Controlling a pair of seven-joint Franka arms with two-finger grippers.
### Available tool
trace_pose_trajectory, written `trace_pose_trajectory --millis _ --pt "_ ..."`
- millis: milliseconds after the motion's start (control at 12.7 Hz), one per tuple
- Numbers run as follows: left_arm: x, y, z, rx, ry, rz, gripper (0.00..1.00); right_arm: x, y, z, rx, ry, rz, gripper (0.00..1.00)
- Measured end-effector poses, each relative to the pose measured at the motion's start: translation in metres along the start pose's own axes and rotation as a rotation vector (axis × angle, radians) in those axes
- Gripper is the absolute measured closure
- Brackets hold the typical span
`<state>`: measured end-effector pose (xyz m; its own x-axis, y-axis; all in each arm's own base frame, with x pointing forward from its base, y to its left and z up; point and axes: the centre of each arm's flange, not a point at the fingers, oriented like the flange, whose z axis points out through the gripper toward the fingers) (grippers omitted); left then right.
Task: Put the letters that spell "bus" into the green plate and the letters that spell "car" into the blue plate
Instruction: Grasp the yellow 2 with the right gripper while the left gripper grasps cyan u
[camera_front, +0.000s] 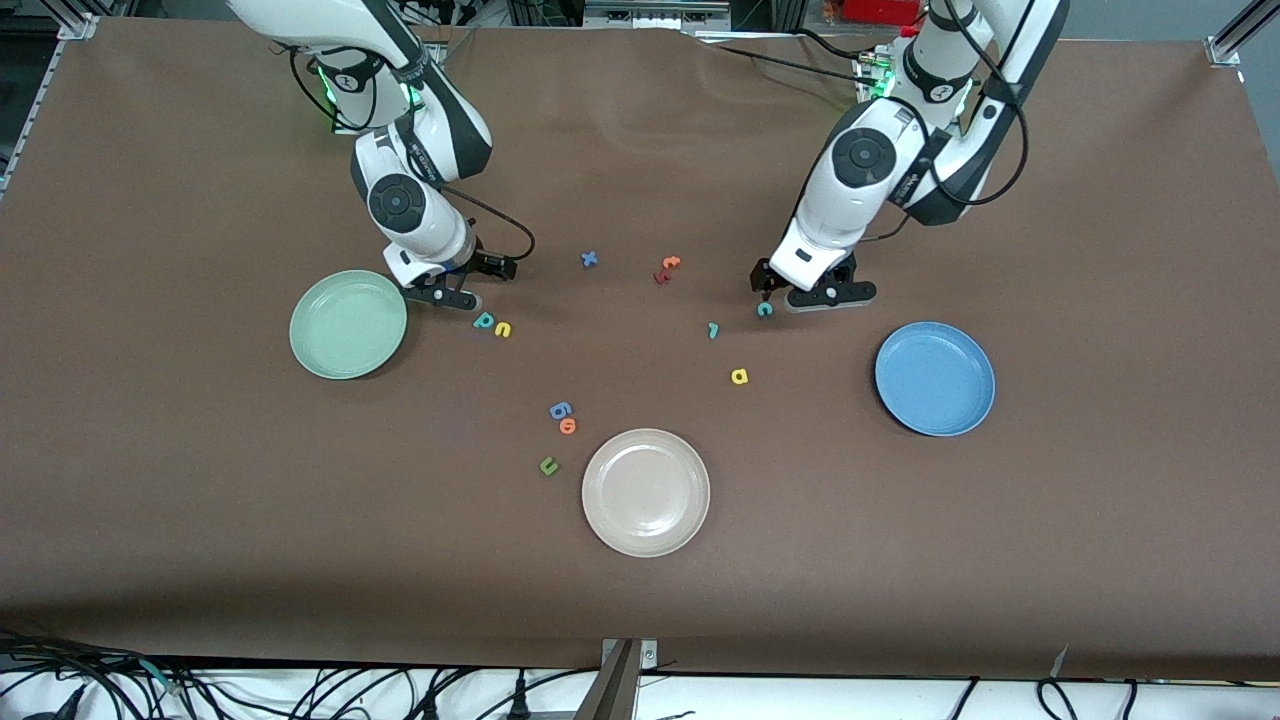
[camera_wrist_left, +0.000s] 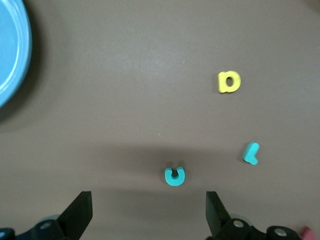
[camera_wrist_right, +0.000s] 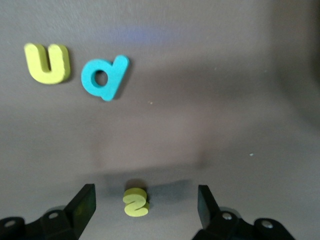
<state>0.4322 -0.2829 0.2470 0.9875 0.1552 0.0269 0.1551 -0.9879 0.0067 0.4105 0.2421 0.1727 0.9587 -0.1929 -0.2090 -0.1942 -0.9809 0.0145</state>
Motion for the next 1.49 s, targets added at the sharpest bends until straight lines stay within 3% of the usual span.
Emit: trace_pose_trajectory --millis 315,472,629,787,865,1102,1259,1416,1495 --pt "-0.021 0.017 0.050 0.038 0.043 -0.008 0.00 -0.009 -0.010 0.001 0.002 -0.003 -0.026 0.12" --pt "-0.020 0.022 0.062 0.045 0.047 -0.004 0.00 -0.011 -0.012 0.001 0.002 -0.004 -0.031 0.18" --pt "-0.017 0.025 0.066 0.041 0.043 -0.006 0.01 -0.011 -0.011 0.002 0.001 -0.005 -0.031 0.34" --pt "-0.015 0.027 0.067 0.038 0.041 -0.008 0.03 -0.011 -0.012 0.001 0.003 -0.002 -0.031 0.36" --pt "-0.014 0.028 0.068 0.037 0.041 -0.008 0.09 -0.010 -0.012 0.001 0.008 0.004 -0.031 0.37" --pt "-0.013 0.029 0.072 0.036 0.033 -0.009 0.13 -0.011 -0.011 0.002 0.018 0.018 -0.035 0.44" --pt "-0.014 0.029 0.074 0.037 0.029 -0.009 0.26 -0.010 -0.011 0.001 0.022 0.025 -0.043 0.47" --pt "-0.015 0.029 0.076 0.039 0.025 -0.009 0.31 -0.010 -0.012 0.001 0.025 0.029 -0.046 0.48" --pt "-0.015 0.029 0.077 0.039 0.024 -0.009 0.32 -0.010 -0.012 0.001 0.025 0.029 -0.047 0.54"
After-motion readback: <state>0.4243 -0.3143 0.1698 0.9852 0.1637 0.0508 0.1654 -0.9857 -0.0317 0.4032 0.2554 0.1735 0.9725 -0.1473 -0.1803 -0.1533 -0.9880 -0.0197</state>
